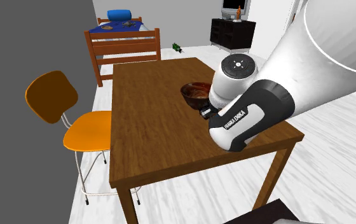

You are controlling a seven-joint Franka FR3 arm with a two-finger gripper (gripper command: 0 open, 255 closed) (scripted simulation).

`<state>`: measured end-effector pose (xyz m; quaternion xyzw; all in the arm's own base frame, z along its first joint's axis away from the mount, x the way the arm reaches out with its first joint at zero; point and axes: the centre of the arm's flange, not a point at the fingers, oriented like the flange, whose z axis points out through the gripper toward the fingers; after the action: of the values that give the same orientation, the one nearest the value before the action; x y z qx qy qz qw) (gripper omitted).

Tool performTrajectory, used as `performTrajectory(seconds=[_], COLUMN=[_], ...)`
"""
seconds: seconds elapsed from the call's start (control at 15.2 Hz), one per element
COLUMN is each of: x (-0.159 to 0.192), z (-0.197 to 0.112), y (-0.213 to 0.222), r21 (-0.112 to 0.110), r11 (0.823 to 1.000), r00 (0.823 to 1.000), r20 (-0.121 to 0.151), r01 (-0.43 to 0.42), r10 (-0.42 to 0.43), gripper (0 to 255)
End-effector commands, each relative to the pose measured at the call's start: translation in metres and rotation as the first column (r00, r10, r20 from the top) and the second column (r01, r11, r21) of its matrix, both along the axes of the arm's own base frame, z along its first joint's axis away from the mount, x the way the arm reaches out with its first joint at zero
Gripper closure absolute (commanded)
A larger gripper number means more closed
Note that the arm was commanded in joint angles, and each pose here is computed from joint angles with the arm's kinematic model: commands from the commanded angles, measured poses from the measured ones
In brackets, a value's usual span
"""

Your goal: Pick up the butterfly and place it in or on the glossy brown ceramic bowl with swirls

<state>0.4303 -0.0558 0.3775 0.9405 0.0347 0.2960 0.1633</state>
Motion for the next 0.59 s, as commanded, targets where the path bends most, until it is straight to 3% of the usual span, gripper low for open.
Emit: performTrajectory(seconds=[0.0,0.53], x=[0.000,0.000], z=[0.011,0.054], y=[0.001,0.001], r21=[0.002,0.002], r11=[1.000,1.000], r00=[1.000,1.000], r20=[-0.001,-0.001], r01=[-0.001,-0.001], r10=[0.001,0.001], gripper=[255,255])
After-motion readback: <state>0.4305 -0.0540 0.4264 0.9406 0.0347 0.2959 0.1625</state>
